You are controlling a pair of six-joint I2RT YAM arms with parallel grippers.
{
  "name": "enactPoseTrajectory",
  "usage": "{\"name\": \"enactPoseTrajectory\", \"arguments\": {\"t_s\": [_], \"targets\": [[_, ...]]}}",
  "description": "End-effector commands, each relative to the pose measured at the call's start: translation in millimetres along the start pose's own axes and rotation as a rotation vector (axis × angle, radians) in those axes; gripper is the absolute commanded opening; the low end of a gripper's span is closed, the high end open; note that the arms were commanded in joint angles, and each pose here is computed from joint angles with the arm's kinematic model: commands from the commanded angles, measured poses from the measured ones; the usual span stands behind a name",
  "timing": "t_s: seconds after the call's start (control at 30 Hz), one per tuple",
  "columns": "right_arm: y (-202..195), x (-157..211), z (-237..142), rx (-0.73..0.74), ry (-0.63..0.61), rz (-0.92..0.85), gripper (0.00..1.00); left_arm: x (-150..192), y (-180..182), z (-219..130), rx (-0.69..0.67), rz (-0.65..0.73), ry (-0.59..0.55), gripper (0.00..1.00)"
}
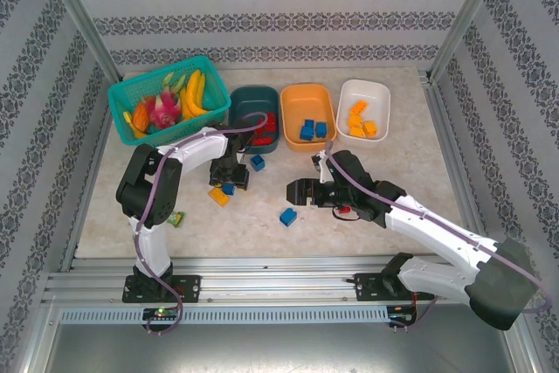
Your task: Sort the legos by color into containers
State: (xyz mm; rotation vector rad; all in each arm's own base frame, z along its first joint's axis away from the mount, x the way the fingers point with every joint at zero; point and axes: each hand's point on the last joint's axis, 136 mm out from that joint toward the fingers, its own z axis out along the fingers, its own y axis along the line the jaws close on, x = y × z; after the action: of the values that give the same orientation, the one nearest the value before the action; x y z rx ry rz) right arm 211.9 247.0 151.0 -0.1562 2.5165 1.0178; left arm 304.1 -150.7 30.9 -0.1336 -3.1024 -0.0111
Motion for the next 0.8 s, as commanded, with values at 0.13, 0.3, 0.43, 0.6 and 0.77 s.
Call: {"name": "enactPoseTrajectory", "arguments": {"t_s": [0.13,0.3,0.43,0.6,0.77], "targets": [[7,-6,-1,-0.006,-0.016,0.005,0.84,8,6,9,-0.012,-0.010,0.029,0.50],[5,-7,-1,0.006,-0.015,0.010,0.83,6,7,8,-0.025,-0.017,0.014,0.43],[4,-7,-2,0.014,-0.016,0.011,0.83,0,1,-3,-0.015,-0.019,-0.038,0.38],[-2,-25,-25,0.083,-0.096,0.006,0.83,-9,-11,-39,0.032,-0.052,-0.106,0.35],[-19,-67,-72,0.168,-0.308,0.078,0.83,-29,-36,-94,0.119,-0.067,-0.211,0.34]]}}
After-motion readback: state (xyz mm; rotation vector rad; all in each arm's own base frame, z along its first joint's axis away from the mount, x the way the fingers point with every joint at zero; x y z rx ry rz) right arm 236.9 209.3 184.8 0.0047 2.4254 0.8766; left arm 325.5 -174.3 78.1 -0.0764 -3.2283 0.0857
